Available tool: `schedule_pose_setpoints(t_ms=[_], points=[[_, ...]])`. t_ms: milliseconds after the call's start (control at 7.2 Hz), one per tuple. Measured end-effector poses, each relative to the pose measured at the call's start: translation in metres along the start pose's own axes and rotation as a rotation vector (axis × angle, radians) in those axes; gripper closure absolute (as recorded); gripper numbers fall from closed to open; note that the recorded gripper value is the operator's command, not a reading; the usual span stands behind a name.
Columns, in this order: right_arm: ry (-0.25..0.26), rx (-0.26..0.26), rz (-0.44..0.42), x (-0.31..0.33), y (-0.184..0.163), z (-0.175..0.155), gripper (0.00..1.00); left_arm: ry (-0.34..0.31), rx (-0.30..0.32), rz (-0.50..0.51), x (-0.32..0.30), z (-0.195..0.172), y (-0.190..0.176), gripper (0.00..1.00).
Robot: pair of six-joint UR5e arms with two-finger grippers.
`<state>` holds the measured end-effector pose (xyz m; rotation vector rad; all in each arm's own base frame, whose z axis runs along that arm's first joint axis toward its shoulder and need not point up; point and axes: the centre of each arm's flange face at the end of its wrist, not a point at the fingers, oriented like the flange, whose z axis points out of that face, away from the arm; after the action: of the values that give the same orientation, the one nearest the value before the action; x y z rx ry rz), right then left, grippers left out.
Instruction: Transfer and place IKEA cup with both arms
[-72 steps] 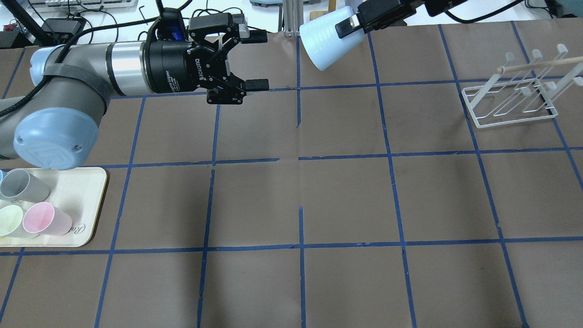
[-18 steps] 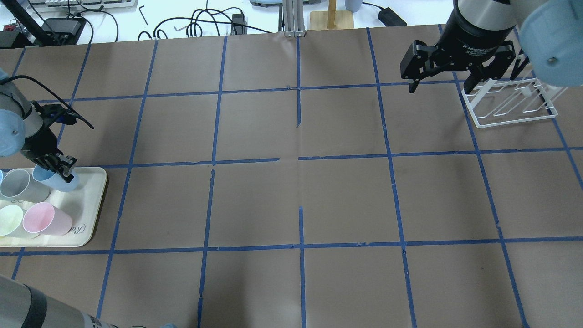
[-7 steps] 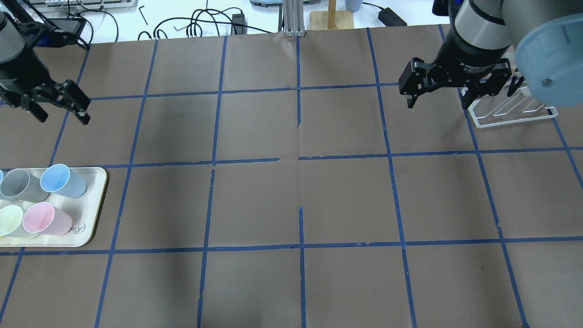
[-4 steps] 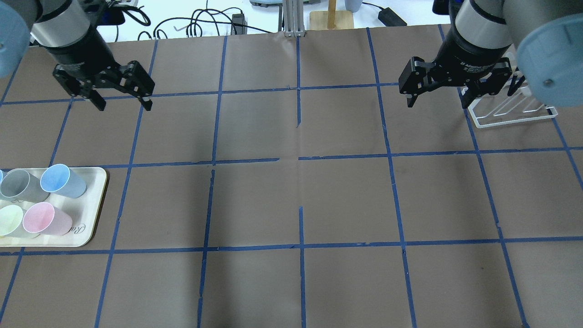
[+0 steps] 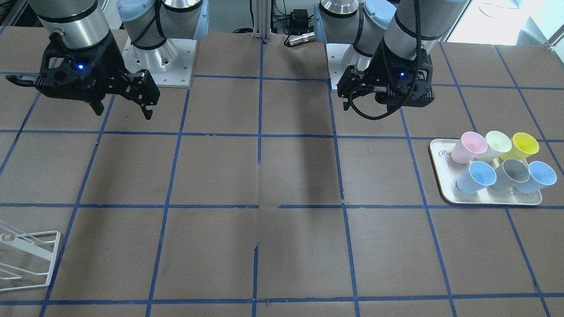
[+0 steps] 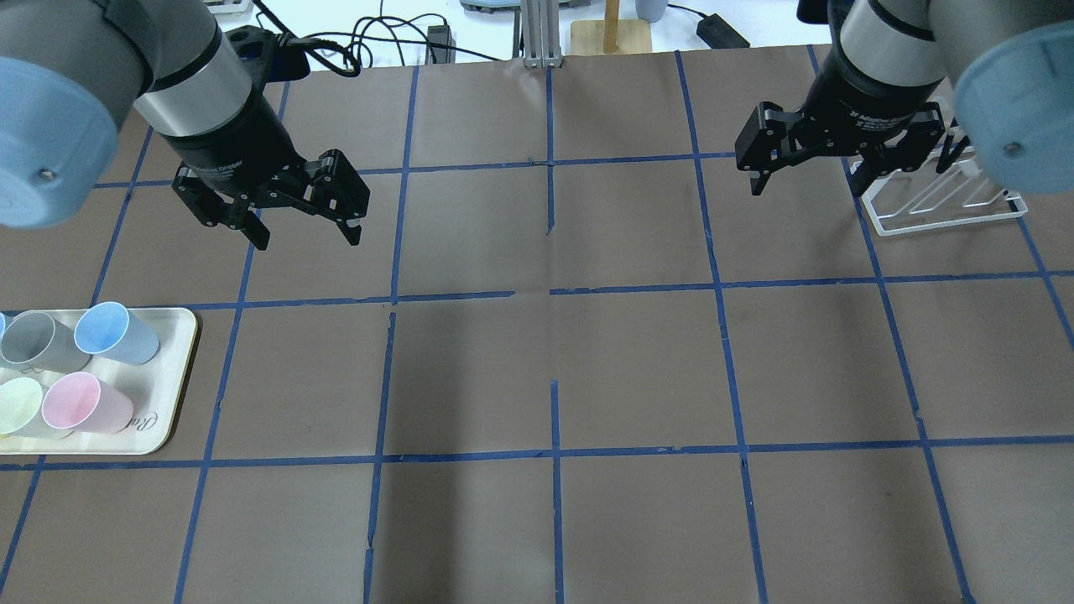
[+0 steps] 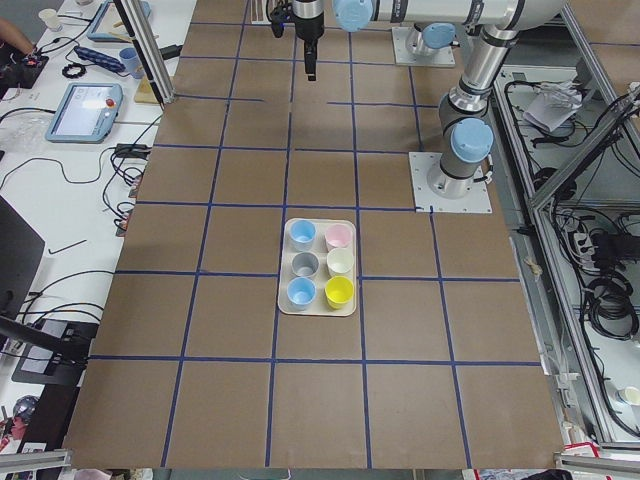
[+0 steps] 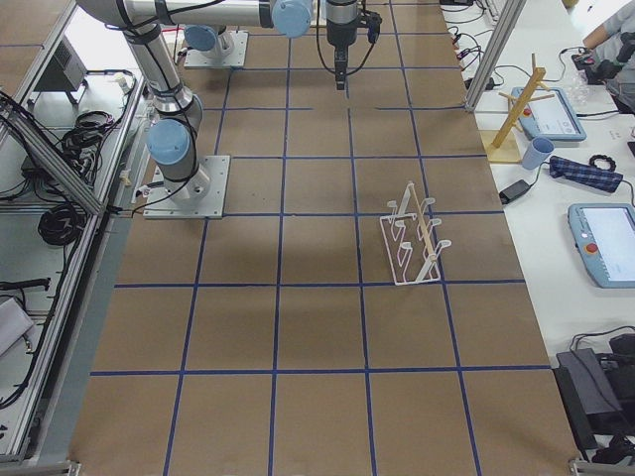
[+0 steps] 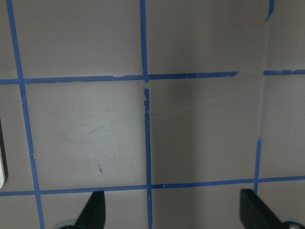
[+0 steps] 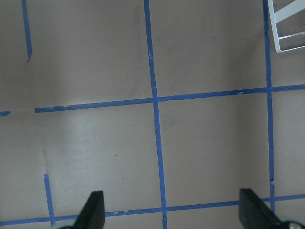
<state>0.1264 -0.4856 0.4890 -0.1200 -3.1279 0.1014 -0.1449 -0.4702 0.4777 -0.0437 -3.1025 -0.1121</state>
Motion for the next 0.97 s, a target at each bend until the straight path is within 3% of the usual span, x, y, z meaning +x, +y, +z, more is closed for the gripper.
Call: schedule_pose_setpoints(t_ms=[278,972], points=[[-0.018,0.02,-0.005,-0.004,-0.006,-0.013,0.0,-0.034,-0.018,0.011,-0.007,0.004,0.013,0.0],[-0.033,-0.013,-0.023,-0.009,-0.018,-0.021,0.0,-0.035,-0.021,0.031,-0.015,0.006,0.017,0.0]])
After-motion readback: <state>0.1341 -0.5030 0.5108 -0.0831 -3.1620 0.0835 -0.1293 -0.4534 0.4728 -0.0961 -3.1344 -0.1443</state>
